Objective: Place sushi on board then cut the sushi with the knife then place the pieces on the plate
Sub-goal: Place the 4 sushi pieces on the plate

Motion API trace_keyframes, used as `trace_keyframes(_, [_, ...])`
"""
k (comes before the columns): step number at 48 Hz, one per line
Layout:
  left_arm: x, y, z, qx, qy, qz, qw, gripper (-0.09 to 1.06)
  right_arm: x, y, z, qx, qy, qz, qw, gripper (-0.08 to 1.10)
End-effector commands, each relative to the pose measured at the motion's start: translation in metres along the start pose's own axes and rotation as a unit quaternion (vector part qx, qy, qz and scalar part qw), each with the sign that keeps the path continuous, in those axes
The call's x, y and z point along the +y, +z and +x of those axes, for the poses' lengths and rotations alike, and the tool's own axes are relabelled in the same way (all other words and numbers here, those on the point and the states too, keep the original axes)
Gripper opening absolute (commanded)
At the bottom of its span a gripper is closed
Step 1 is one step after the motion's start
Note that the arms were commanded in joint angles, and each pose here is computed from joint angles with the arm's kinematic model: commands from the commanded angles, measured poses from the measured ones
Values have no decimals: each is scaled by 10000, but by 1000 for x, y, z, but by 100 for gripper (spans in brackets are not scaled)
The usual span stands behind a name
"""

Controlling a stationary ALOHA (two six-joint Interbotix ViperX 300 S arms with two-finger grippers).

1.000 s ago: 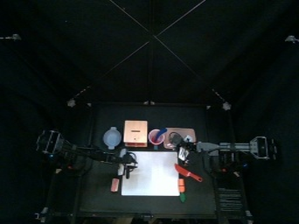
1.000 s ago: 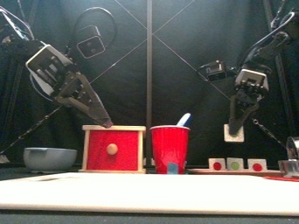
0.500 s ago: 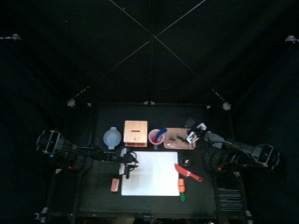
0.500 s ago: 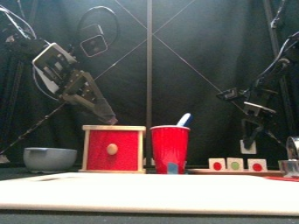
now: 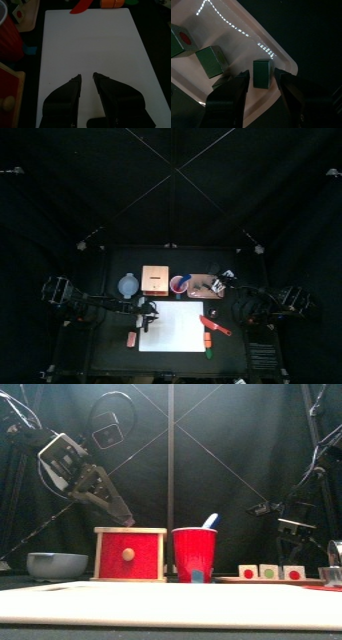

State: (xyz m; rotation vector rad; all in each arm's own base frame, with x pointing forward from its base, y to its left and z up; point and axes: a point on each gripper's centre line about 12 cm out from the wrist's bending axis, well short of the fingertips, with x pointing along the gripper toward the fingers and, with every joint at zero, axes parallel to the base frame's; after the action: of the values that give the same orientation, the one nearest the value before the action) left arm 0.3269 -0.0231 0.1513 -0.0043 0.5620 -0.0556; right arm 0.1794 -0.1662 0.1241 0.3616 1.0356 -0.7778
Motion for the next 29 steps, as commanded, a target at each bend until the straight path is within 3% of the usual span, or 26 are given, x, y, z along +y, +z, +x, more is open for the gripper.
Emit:
trace_keyframes(1, [3,12,-3,-200,34,-33,9998,69,-2,14,-9,-270,2,78,9996,83])
trace_keyframes(17, [2,17,-8,-307,27,-37,9995,69,20,36,-53,-1130,354,-159,9928,83])
trace_keyframes(29, [4,12,-8,-239,48,-48,9997,69,46,42,-77,-1749,859,-500,9796,83])
